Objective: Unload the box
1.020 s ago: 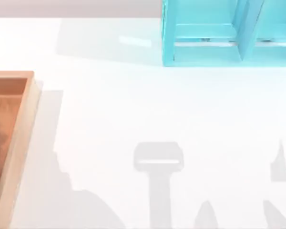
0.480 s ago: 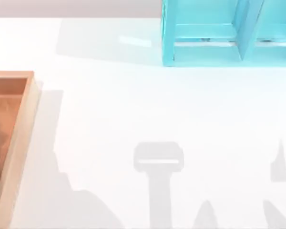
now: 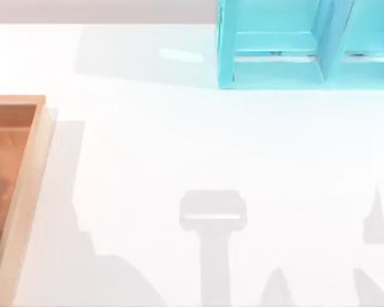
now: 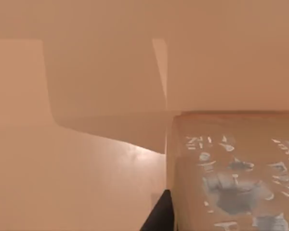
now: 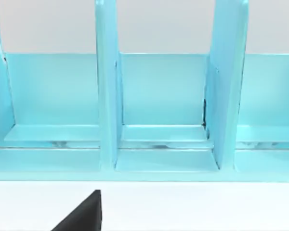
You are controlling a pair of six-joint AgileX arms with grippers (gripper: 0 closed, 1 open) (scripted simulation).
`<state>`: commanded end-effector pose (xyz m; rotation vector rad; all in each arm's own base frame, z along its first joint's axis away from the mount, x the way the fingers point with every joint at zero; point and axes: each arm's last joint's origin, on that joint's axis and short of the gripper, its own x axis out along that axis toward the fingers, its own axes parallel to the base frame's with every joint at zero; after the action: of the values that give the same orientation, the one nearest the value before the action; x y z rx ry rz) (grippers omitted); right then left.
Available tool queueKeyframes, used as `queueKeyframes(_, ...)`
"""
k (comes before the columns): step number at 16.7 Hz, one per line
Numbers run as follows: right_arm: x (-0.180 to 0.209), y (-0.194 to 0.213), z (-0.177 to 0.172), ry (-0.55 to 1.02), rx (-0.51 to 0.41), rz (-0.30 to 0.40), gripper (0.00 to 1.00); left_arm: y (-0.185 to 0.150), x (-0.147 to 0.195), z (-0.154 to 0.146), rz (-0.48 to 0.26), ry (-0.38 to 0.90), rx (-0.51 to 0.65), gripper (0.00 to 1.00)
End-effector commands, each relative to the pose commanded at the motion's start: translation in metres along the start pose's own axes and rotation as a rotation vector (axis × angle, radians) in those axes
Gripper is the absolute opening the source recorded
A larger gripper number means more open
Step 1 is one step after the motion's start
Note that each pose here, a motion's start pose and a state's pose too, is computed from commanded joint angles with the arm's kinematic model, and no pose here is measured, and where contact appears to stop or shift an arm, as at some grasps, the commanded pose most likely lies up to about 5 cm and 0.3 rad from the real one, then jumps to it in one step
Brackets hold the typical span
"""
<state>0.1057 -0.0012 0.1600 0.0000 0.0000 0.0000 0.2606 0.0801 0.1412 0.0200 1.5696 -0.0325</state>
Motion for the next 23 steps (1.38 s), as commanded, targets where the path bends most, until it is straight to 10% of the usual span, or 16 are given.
queueKeyframes(11,0.0,0.0,0.0,0.0,0.0,0.0,1.0,0.0,-0.004,0.002,0.001,-0.003,0.0,0.0)
queueKeyframes(23,0.0,0.0,0.0,0.0,0.0,0.0,1.0,-0.001,-0.129,0.001,0.0,-0.001,0.002,0.0)
